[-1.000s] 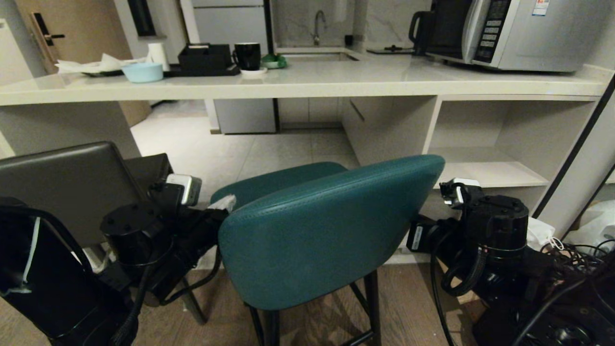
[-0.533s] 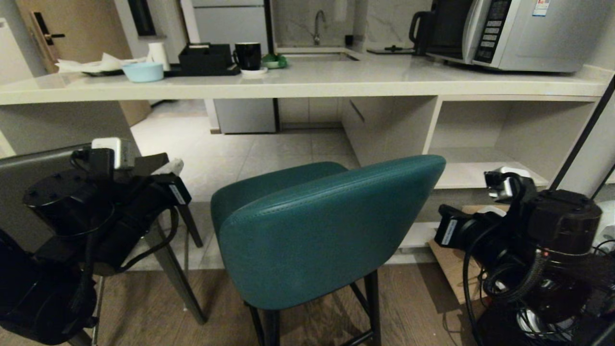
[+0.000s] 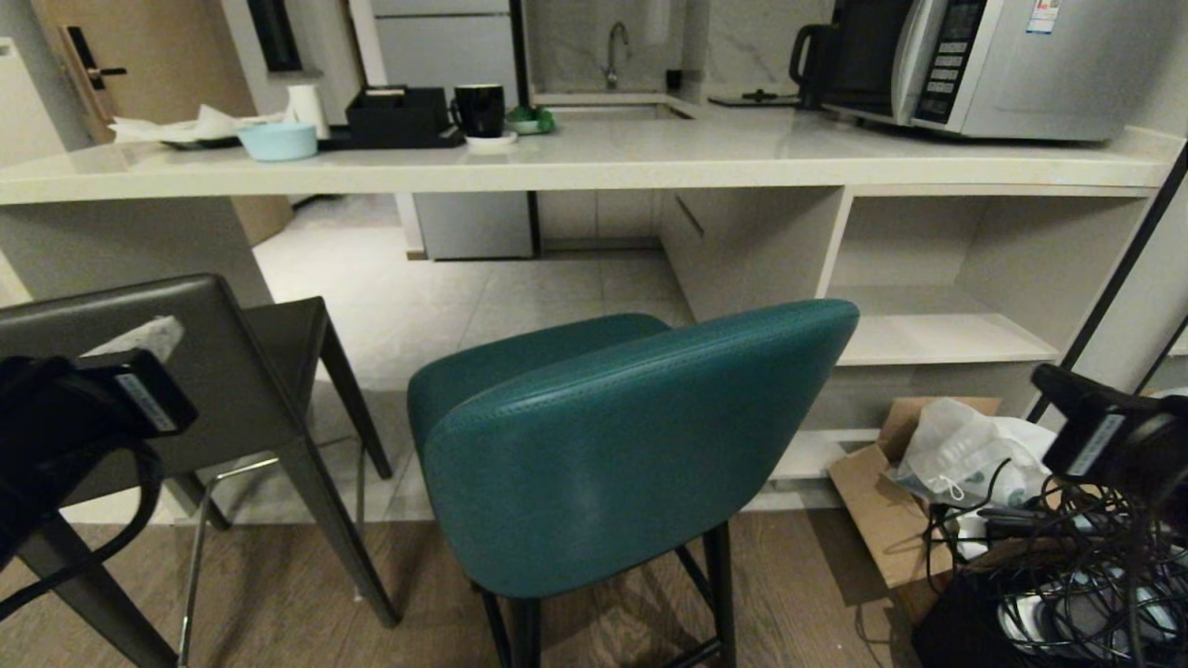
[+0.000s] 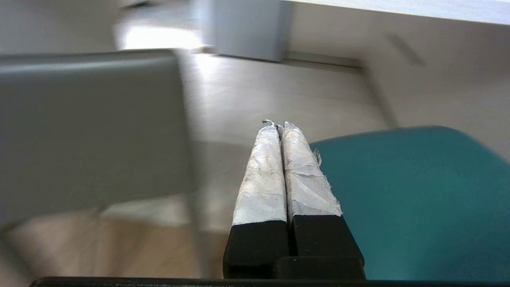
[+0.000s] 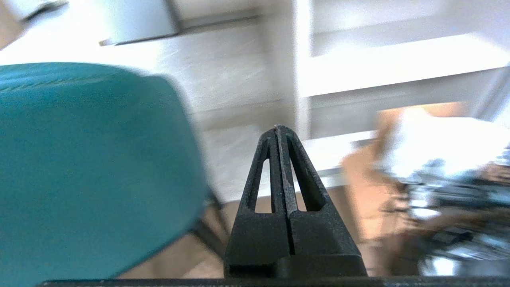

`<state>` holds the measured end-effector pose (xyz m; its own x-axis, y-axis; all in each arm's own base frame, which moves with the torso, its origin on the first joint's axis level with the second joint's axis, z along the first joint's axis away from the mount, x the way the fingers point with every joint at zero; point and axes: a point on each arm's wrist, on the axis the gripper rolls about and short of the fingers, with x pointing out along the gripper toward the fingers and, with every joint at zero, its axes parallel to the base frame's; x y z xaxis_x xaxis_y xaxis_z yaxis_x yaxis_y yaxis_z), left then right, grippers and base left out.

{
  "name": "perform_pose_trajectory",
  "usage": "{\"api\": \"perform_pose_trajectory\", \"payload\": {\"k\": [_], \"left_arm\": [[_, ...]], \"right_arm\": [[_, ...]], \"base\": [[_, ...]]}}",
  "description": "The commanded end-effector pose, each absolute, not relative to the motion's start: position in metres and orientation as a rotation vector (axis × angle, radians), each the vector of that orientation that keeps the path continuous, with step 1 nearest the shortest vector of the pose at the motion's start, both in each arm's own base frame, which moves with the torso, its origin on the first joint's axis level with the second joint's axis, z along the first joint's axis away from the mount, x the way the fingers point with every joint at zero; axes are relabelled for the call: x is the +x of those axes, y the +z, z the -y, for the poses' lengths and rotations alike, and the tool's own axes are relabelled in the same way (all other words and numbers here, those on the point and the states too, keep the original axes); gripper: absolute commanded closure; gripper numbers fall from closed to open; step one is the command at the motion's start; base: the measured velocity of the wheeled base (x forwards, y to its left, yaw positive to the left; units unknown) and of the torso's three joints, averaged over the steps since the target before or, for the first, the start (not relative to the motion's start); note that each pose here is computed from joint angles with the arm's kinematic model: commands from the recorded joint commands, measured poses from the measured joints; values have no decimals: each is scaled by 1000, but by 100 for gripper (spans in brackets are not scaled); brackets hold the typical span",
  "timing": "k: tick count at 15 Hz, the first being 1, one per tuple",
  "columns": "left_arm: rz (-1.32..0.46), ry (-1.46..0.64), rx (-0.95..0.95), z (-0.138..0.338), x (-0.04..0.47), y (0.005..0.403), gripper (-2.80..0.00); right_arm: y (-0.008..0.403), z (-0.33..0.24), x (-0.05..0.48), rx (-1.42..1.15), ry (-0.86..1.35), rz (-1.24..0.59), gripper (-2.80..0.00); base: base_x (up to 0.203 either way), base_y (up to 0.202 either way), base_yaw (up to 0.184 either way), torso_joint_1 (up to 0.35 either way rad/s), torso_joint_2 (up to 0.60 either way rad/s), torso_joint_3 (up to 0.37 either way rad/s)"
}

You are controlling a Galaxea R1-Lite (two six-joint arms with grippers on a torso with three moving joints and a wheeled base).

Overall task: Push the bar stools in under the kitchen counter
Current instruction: Push the gray chair back under the dining table

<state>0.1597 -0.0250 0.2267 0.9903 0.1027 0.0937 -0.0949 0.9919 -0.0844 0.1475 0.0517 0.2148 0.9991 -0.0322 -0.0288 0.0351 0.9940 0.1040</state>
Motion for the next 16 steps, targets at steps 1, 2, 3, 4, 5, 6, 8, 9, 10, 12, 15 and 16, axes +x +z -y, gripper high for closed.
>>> {"api": "perform_pose_trajectory", "payload": {"k": [1, 2, 3, 4, 5, 6, 8, 9, 10, 12, 15, 16], "left_arm": [[217, 176, -110, 9, 103, 247, 0], [256, 212, -118, 4, 87, 250, 0], [292, 243, -123, 0, 70, 251, 0], [318, 263, -125, -3, 53, 250, 0], [334, 279, -120, -5, 36, 248, 0], [350, 298, -106, -7, 22, 245, 0], [380, 341, -78, -8, -6, 232, 0], [386, 344, -67, -8, -16, 224, 0], [383, 323, -51, -8, -25, 212, 0], [359, 209, 2, -5, -39, 185, 0], [255, 63, 103, -1, -40, 127, 0], [191, 47, 117, -1, -33, 110, 0]], "right_arm": [[232, -23, 101, 119, -110, 94, 0], [233, -16, 88, 102, -137, 121, 0], [233, -10, 75, 81, -166, 151, 0], [232, -5, 64, 60, -200, 176, 0], [231, 0, 52, 42, -242, 192, 0], [227, 3, 42, 25, -287, 198, 0], [216, 8, 19, 6, -344, 213, 0], [210, 9, 9, 3, -353, 226, 0], [204, 9, -1, 4, -345, 251, 0], [187, 9, -19, 0, -315, 277, 0], [147, 7, -45, -30, -282, 251, 0], [135, 6, -47, -41, -262, 228, 0]], "base": [[0, 0, 0, 0, 0, 0], [0, 0, 0, 0, 0, 0], [0, 0, 0, 0, 0, 0], [0, 0, 0, 0, 0, 0], [0, 0, 0, 0, 0, 0], [0, 0, 0, 0, 0, 0], [0, 0, 0, 0, 0, 0], [0, 0, 0, 0, 0, 0], [0, 0, 0, 0, 0, 0], [0, 0, 0, 0, 0, 0], [0, 0, 0, 0, 0, 0], [0, 0, 0, 0, 0, 0]]}}
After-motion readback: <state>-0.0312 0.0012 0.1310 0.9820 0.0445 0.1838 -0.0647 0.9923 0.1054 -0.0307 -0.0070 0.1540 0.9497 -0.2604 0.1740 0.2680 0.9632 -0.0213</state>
